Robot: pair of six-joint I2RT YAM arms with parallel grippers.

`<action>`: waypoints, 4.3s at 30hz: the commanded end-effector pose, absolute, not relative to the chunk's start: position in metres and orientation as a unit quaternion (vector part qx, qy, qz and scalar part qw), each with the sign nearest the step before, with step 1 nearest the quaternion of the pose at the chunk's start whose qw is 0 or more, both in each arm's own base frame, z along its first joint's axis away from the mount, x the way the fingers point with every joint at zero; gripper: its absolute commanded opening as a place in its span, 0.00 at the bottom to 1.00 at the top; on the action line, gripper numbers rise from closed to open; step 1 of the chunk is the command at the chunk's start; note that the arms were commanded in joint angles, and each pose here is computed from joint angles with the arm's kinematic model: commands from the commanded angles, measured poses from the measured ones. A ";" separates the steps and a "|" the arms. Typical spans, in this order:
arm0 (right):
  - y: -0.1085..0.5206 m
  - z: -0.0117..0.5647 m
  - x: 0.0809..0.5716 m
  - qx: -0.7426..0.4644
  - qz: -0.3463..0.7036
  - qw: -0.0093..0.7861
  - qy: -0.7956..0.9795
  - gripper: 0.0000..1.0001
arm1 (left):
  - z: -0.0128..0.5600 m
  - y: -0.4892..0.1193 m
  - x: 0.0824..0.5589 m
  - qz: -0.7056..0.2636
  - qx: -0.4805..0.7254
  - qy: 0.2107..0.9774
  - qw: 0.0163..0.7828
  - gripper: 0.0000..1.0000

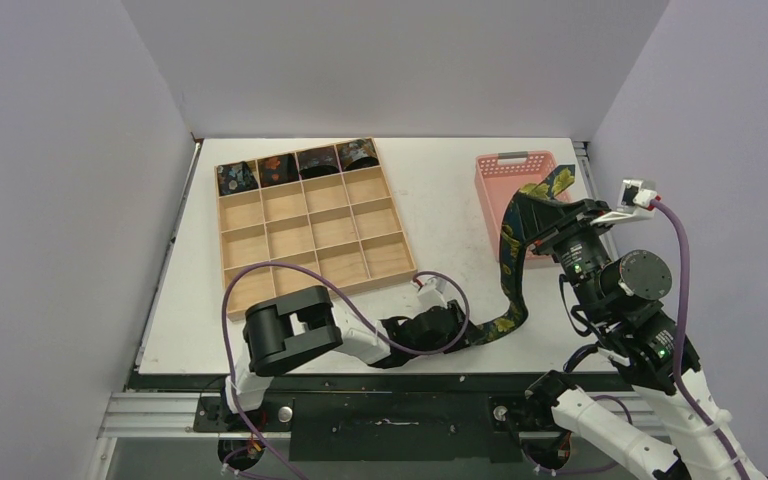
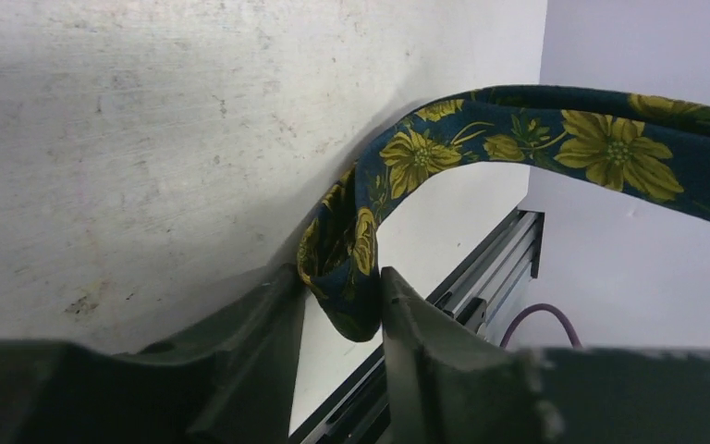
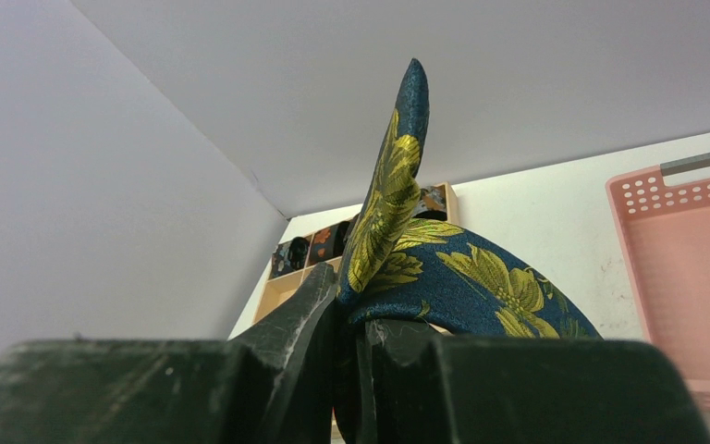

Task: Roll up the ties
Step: Flatten out the tie at the center of the board.

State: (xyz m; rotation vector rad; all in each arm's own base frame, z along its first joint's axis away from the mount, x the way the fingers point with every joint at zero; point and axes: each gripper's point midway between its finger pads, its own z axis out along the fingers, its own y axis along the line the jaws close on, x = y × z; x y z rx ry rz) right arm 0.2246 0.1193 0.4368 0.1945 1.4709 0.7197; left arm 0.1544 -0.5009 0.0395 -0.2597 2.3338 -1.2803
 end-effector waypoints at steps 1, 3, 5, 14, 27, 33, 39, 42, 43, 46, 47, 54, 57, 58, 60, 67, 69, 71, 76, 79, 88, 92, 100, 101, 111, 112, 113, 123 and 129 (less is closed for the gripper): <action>0.114 0.441 0.225 0.093 0.316 0.688 0.646 0.05 | 0.037 -0.501 0.160 -0.463 -0.092 0.849 0.237 0.28; 0.114 0.440 0.224 0.094 0.316 0.688 0.647 0.05 | 0.038 -0.494 0.162 -0.462 -0.094 0.846 0.247 0.18; 0.114 0.439 0.225 0.095 0.315 0.687 0.648 0.05 | 0.041 -0.486 0.165 -0.458 -0.091 0.845 0.259 0.06; 0.091 0.405 0.228 0.127 0.258 0.687 0.667 0.05 | 0.075 -0.363 0.165 -0.317 -0.042 0.877 0.358 0.00; 0.015 0.197 0.225 0.323 0.067 0.615 0.716 0.05 | 0.058 -0.167 0.139 -0.184 -0.123 0.889 0.401 0.00; -0.005 0.249 0.221 0.327 0.028 0.644 0.691 0.05 | 0.119 -0.159 0.155 -0.201 -0.117 0.856 0.461 0.00; -0.013 0.344 0.224 0.325 0.031 0.693 0.643 0.05 | 0.197 -0.164 0.171 -0.186 -0.082 0.833 0.515 0.00; -0.005 0.298 0.233 0.336 0.010 0.659 0.672 0.05 | 0.173 -0.161 0.171 -0.175 -0.098 0.840 0.504 0.00; -0.003 0.276 0.234 0.342 0.004 0.644 0.684 0.05 | 0.158 -0.159 0.170 -0.175 -0.105 0.844 0.495 0.00; 0.002 0.208 0.230 0.365 0.006 0.603 0.709 0.05 | 0.104 -0.148 0.164 -0.163 -0.127 0.863 0.460 0.00; 0.003 0.187 0.228 0.371 0.007 0.591 0.717 0.05 | 0.090 -0.145 0.163 -0.162 -0.135 0.867 0.452 0.00; -0.003 0.116 0.217 0.413 -0.005 0.555 0.722 0.05 | 0.045 -0.120 0.162 -0.155 -0.197 0.867 0.431 0.00; -0.008 0.106 0.219 0.419 -0.026 0.554 0.719 0.05 | 0.048 -0.118 0.162 -0.163 -0.205 0.861 0.437 0.00; -0.008 0.103 0.221 0.416 -0.030 0.552 0.722 0.05 | 0.048 -0.118 0.162 -0.167 -0.208 0.859 0.438 0.00; -0.008 0.099 0.222 0.420 -0.035 0.549 0.722 0.05 | 0.047 -0.119 0.163 -0.179 -0.215 0.854 0.439 0.00; -0.010 0.161 0.244 0.386 -0.022 0.623 0.680 0.05 | 0.093 -0.153 0.181 -0.278 -0.194 0.802 0.491 0.00; -0.010 0.199 0.249 0.368 -0.014 0.654 0.660 0.05 | 0.125 -0.153 0.188 -0.288 -0.183 0.781 0.523 0.00; -0.010 0.225 0.251 0.343 -0.018 0.673 0.655 0.05 | 0.147 -0.153 0.191 -0.296 -0.174 0.767 0.542 0.00; -0.005 0.177 0.253 0.328 -0.026 0.634 0.700 0.05 | 0.119 -0.149 0.186 -0.293 -0.184 0.778 0.524 0.00; -0.003 0.117 0.246 0.354 -0.005 0.584 0.731 0.05 | 0.076 -0.148 0.177 -0.287 -0.208 0.801 0.483 0.00; -0.018 0.089 0.237 0.403 0.011 0.544 0.736 0.69 | 0.036 -0.129 0.166 -0.241 -0.234 0.827 0.451 0.00; -0.017 0.094 0.236 0.419 0.022 0.533 0.735 0.94 | 0.038 -0.124 0.166 -0.238 -0.239 0.825 0.454 0.00; -0.018 0.153 0.218 0.434 0.033 0.516 0.738 0.90 | 0.044 -0.122 0.165 -0.258 -0.251 0.814 0.456 0.00; -0.021 0.159 0.212 0.436 0.025 0.514 0.739 0.90 | 0.043 -0.121 0.165 -0.259 -0.252 0.813 0.457 0.00; 0.007 0.182 0.224 0.379 0.089 0.525 0.757 0.91 | 0.044 -0.124 0.162 -0.263 -0.248 0.819 0.446 0.00; 0.020 0.187 0.231 0.351 0.124 0.536 0.757 0.95 | 0.045 -0.125 0.161 -0.266 -0.247 0.820 0.443 0.00; 0.033 0.191 0.236 0.331 0.156 0.543 0.756 1.00 | 0.047 -0.125 0.160 -0.269 -0.246 0.820 0.441 0.00; 0.132 0.132 0.269 0.178 0.239 0.460 0.837 0.42 | 0.066 -0.124 0.149 -0.292 -0.243 0.824 0.421 0.29; 0.173 0.093 0.257 0.081 0.181 0.438 0.877 0.40 | 0.093 -0.112 0.144 -0.280 -0.244 0.829 0.419 0.50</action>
